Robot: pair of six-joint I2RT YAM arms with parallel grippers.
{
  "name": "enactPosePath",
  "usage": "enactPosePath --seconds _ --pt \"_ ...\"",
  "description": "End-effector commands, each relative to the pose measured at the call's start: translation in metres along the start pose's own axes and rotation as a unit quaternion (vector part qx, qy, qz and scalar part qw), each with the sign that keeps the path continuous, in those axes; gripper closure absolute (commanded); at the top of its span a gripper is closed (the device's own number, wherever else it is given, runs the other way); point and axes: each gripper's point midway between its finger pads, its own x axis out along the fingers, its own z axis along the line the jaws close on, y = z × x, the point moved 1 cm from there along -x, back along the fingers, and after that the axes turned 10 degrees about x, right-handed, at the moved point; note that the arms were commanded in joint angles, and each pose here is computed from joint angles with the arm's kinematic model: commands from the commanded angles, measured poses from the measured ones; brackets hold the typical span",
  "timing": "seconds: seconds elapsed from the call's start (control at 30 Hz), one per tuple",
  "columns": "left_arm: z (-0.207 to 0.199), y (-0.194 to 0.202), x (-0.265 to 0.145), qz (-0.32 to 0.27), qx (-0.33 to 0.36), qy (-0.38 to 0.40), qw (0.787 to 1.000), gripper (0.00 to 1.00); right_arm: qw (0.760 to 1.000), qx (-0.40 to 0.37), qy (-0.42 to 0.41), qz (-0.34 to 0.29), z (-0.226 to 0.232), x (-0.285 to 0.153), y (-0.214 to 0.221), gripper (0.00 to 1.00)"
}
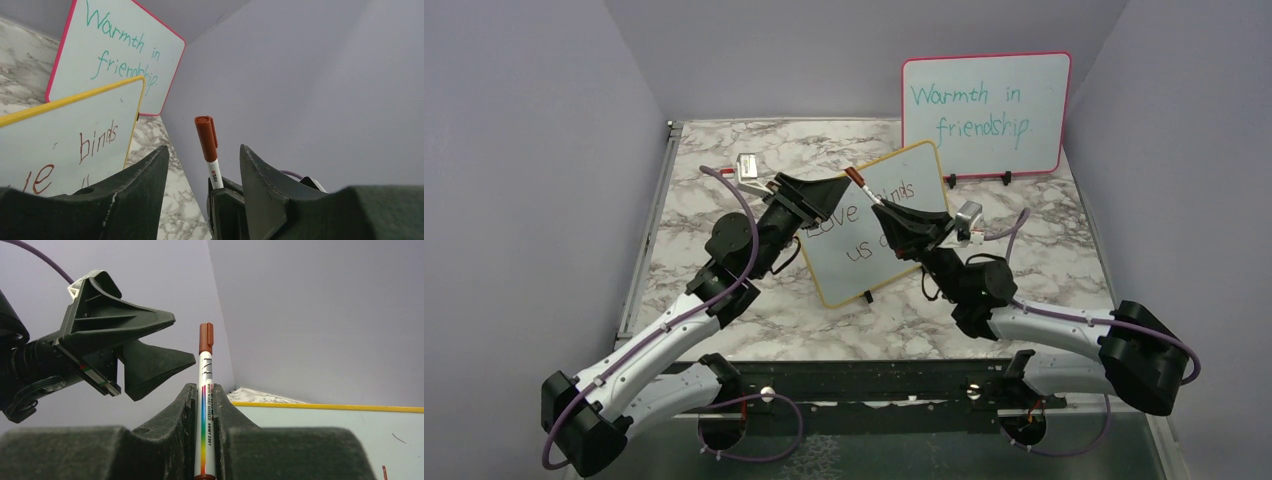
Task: Write a sentence on the whiteboard
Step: Close the whiteboard marker at the center of the board.
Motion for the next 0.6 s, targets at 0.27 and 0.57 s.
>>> enactPosePath --seconds 0.27,0.57 --pt "-0.029 -0.012 0.007 0.002 0.057 0.089 0.994 0.46 0.998 0.053 -0.014 -0.019 0.013 -0.009 -0.025 0.99" --pt "-0.049 -0.015 0.006 -0.001 0.033 0.138 0.99 0.48 0.997 0.07 -0.019 -0.014 0.016 -0.011 -0.022 0.99"
